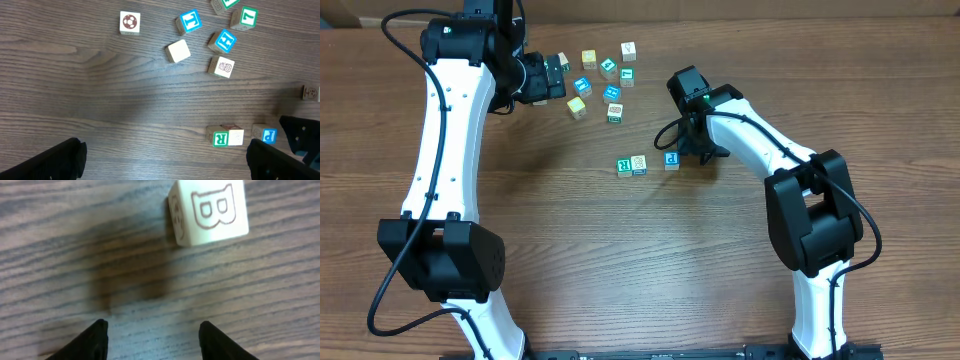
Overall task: Form a horizontal line
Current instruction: 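Lower the blue P block beside the pretzel block and open the right gripper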
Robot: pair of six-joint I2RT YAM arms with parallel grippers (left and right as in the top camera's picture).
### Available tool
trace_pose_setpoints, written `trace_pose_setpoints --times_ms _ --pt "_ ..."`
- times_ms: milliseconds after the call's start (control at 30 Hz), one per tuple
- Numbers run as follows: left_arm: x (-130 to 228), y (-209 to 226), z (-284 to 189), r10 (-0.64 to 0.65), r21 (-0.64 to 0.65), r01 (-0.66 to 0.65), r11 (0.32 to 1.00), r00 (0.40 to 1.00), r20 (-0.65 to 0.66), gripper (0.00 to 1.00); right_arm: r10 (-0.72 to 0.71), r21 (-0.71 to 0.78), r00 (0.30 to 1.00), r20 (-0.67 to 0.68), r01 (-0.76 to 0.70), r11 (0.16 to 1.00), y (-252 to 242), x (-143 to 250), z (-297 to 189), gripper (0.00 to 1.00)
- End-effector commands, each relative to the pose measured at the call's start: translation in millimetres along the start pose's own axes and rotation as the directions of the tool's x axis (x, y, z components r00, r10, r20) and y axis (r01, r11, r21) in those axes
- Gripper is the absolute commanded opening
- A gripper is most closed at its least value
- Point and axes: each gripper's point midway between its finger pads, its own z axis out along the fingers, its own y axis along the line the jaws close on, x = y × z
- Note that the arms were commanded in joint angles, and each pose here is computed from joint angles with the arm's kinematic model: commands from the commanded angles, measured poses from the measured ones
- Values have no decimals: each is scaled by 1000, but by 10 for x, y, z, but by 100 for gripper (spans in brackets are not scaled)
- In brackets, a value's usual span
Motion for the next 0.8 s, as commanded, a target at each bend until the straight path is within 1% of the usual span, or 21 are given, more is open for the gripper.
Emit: trace_pose_setpoints --times_ms 0,33,100,200,233,300,433,600,767 --pt "-8 -20 7 -3 -4 3 1000 1000 3 100 4 -59 1000 -27 -6 998 103 62 -55 40" --pt "-8 -20 7 -3 -4 3 1000 1000 3 100 3 -70 999 -32 -5 998 124 73 -57 29" --pt "-8 -20 7 -3 -4 3 1000 1000 3 100 2 -71 999 -36 -5 997 126 82 -58 17" --pt "-8 -20 7 -3 -4 3 1000 1000 3 100 0 -64 999 -49 -3 998 107 115 -58 5" --pt "-8 -20 7 -3 -4 3 1000 1000 3 100 -6 -70 999 -53 2 998 118 123 -59 4" --pt "-8 -20 7 -3 -4 3 1000 1000 3 100 -9 -84 998 -59 4 996 142 131 -62 4" --pt "-8 -20 7 -3 -4 3 1000 1000 3 100 -107 -193 991 -85 89 977 317 202 -91 4" --pt "-8 -20 7 -3 -4 3 1000 1000 3 100 -108 -200 989 -96 87 976 324 226 -95 4" --pt "-8 -20 7 -3 -4 3 1000 1000 3 100 -115 -240 987 -114 85 967 390 264 -114 4"
